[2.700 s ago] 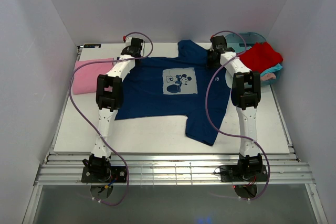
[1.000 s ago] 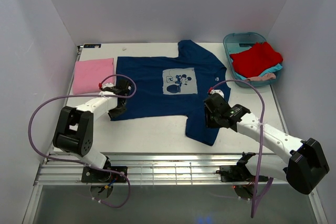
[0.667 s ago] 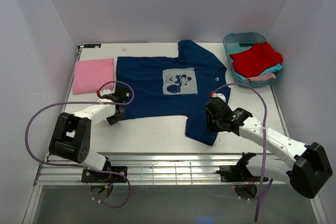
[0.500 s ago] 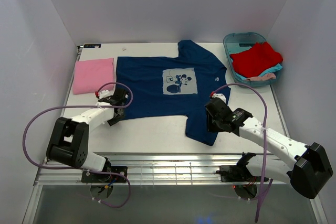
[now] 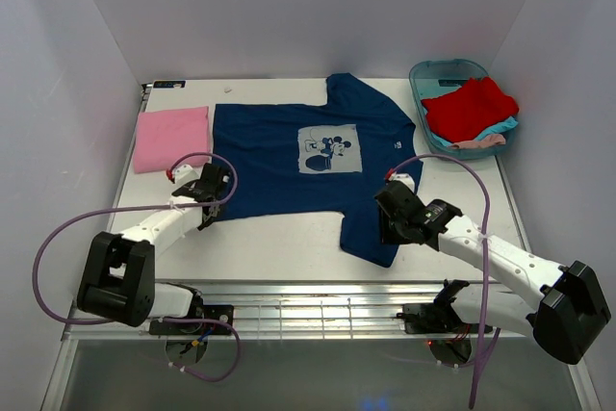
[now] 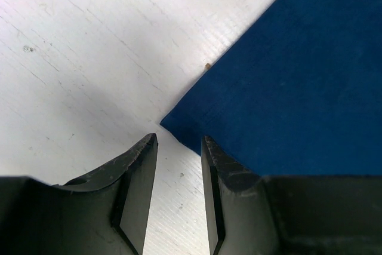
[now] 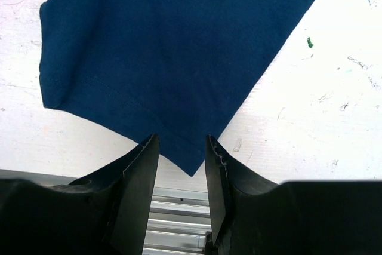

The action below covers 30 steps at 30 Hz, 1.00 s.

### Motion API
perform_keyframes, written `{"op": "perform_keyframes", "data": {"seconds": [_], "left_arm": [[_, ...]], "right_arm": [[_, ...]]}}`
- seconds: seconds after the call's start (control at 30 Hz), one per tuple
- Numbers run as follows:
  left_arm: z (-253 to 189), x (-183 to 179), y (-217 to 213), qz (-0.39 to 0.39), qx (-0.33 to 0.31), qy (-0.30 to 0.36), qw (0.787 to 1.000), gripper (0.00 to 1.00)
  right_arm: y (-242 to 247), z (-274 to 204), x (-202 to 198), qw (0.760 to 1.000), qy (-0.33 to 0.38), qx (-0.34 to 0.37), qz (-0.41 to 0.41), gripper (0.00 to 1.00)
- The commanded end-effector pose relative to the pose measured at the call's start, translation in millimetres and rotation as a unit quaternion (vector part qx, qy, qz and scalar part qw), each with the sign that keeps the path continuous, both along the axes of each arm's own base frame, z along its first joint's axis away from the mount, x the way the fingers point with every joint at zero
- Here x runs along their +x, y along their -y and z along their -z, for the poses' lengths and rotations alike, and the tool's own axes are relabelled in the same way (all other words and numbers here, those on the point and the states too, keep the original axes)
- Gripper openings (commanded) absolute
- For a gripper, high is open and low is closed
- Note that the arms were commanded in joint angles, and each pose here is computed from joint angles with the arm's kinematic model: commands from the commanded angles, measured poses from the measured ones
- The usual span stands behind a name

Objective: Fold and stack the t-shirts
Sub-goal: Flatten out the tshirt, then grap the side of the flattened tshirt closest away from the robot with both arms

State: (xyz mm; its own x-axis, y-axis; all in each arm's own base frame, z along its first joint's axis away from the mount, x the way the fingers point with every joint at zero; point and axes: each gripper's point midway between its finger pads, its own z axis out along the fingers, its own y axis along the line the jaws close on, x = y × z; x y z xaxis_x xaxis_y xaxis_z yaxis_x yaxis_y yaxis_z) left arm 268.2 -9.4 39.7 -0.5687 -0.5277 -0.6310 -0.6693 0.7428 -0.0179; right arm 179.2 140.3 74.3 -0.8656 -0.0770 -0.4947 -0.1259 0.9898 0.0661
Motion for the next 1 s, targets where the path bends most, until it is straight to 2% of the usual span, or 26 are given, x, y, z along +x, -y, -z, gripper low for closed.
{"op": "perform_keyframes", "data": {"seconds": [0.0,0.07,0.1,0.2,0.43,0.63,0.77,0.97], "left_arm": [[8.9,1.4,-0.2,-0.007,-0.008,0.0,1.0,0.46],[10.8,3.3,0.2,-0.007,-0.009,0.003,1.0,0.46],[12.9,3.3,-0.3,-0.007,-0.008,-0.001,1.0,0.46],[15.2,5.5,-0.3,-0.007,-0.007,-0.006,1.0,0.46],[20.3,6.0,-0.5,-0.009,-0.009,-0.014,1.0,0.46],[22.1,3.0,-2.8,-0.018,-0.007,-0.024,1.0,0.45],[20.3,2.5,-4.9,-0.021,-0.002,-0.026,0.999,0.41],[16.6,1.5,-6.0,-0.02,0.002,-0.029,0.999,0.41]], "right_arm": [[6.4,4.9,-3.4,1.0,0.0,-0.01,0.014,0.43],[8.2,8.4,-5.6,1.0,-0.004,-0.013,0.016,0.45],[9.5,10.8,-8.4,1.0,-0.01,-0.015,0.018,0.52],[10.5,11.6,-10.5,1.0,-0.011,-0.014,0.021,0.57],[17.6,11.5,-10.2,0.999,-0.007,-0.027,0.038,0.58],[31.2,26.6,-25.6,0.996,-0.044,-0.056,0.061,0.58],[26.7,42.1,-34.1,0.995,-0.068,-0.045,0.055,0.57],[19.2,56.3,-34.2,0.996,-0.072,-0.028,0.05,0.57]]}}
